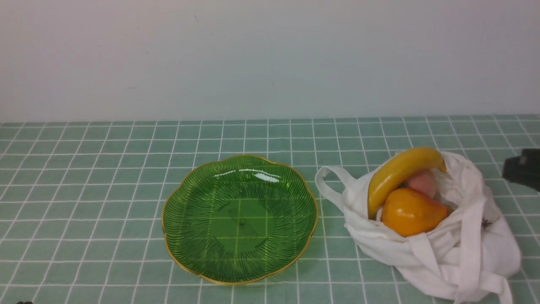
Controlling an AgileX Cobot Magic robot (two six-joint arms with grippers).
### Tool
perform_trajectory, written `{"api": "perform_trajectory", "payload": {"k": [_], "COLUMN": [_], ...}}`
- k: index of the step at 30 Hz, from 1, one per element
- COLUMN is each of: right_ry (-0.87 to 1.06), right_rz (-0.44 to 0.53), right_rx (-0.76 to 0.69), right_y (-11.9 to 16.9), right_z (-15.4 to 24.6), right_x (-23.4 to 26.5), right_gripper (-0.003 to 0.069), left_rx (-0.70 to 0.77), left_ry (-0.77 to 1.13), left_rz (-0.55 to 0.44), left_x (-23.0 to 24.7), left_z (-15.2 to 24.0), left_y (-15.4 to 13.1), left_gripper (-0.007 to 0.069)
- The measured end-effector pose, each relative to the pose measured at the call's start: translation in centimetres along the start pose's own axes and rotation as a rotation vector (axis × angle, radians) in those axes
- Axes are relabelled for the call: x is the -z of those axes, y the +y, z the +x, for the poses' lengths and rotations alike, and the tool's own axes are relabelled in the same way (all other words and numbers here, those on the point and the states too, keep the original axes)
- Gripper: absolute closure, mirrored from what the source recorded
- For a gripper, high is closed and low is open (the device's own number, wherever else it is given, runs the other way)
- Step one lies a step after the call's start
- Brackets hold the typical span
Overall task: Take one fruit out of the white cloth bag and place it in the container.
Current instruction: 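Reach into the bag and grasp the banana with the right gripper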
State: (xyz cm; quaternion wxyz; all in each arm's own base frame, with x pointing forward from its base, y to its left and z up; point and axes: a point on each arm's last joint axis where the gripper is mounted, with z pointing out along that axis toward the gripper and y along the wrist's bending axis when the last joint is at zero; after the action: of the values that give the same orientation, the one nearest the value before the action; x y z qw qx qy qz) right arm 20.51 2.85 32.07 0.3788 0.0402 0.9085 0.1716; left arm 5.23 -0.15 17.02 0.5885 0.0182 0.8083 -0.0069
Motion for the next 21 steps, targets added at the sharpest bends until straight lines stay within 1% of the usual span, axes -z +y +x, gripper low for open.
{"api": "perform_trajectory", "payload": {"k": [2, 4, 5, 6, 7, 8, 10, 11, 12, 14, 16, 19, 21], "right_ry": [0.038, 0.079, 0.091, 0.105, 0.105, 0.118, 0.124, 0.128, 0.131, 0.141, 0.154, 0.169, 0.179], "right_rz": [0.002, -0.001, -0.006, -0.006, -0.006, -0.01, -0.011, -0.011, -0.011, -0.018, -0.034, -0.056, -0.069], "right_rx": [-0.008, -0.012, -0.011, -0.014, -0.014, -0.037, -0.066, -0.089, -0.102, -0.134, -0.156, -0.165, -0.181], "right_y": [-0.2, -0.4, -0.5, -0.7, -0.7, -1.0, -1.3, -1.5, -1.7, -2.0, -2.2, -2.3, -2.4], "right_z": [-0.8, -1.5, -1.8, -2.1, -2.1, -2.3, -2.4, -2.5, -2.3, -2.3, -2.4, -2.5, -2.6], "right_x": [-1.5, -3.3, -4.2, -5.0, -5.0, -6.7, -8.0, -9.0, -9.4, -10.8, -12.3, -13.8, -14.9], "right_gripper": [0.0612, 0.0559, 0.0526, 0.0478, 0.0478, 0.0396, 0.0314, 0.0242, 0.0211, 0.0118, 0.0047, -0.0003, -0.0013], "left_rx": [0.0, 0.0, 0.0, 0.0, 0.0, 0.0, 0.0, 0.0, 0.0, 0.0, 0.0, 0.0, 0.0], "left_ry": [0.0, 0.0, 0.0, 0.0, 0.0, 0.0, 0.0, 0.0, 0.0, 0.0, 0.0, 0.0, 0.0], "left_rz": [0.0, 0.0, 0.0, 0.0, 0.0, 0.0, 0.0, 0.0, 0.0, 0.0, 0.0, 0.0, 0.0], "left_x": [0.0, 0.0, 0.0, 0.0, 0.0, 0.0, 0.0, 0.0, 0.0, 0.0, 0.0, 0.0, 0.0], "left_z": [0.0, 0.0, 0.0, 0.0, 0.0, 0.0, 0.0, 0.0, 0.0, 0.0, 0.0, 0.0, 0.0], "left_y": [0.0, 0.0, 0.0, 0.0, 0.0, 0.0, 0.0, 0.0, 0.0, 0.0, 0.0, 0.0, 0.0], "left_gripper": [0.0633, 0.0633, 0.0633, 0.0633, 0.0633, 0.0633, 0.0633, 0.0633, 0.0633, 0.0633, 0.0633, 0.0633, 0.0633]}}
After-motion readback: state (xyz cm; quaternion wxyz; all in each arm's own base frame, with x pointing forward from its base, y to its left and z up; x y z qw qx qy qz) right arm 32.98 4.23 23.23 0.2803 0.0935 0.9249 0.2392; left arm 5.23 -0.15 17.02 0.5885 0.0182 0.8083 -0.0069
